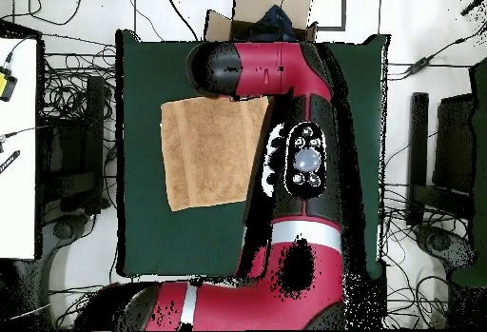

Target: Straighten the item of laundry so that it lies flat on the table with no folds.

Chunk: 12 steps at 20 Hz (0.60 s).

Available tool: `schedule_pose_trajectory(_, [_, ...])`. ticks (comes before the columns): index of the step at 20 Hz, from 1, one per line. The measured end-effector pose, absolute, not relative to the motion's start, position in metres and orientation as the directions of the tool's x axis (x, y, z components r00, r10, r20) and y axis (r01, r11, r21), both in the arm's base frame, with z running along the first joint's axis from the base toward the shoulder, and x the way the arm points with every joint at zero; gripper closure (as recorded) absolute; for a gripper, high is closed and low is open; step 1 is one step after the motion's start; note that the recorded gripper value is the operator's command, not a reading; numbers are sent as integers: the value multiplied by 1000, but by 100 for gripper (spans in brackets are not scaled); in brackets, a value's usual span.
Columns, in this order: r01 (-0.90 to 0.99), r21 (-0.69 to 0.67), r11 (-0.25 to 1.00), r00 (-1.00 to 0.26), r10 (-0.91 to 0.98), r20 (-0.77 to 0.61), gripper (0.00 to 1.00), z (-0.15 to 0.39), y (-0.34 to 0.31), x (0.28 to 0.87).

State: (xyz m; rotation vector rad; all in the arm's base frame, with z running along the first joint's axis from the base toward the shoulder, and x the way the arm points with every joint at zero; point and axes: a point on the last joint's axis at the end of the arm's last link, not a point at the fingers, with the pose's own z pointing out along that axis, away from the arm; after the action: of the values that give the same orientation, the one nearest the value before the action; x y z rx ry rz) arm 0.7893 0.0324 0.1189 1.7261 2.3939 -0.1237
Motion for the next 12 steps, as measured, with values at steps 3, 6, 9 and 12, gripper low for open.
schedule_pose_trajectory(3, [947,44,318,-304,932,-195,100,113,32,792])
schedule_pose_trajectory(6, [947,42,317,-304,934,-187,100,105,32,794])
schedule_pose_trajectory(9, [947,42,319,-307,935,-179,100,98,35,795])
schedule_pose_trajectory(12, [946,40,322,-310,935,-173,100,90,39,797])
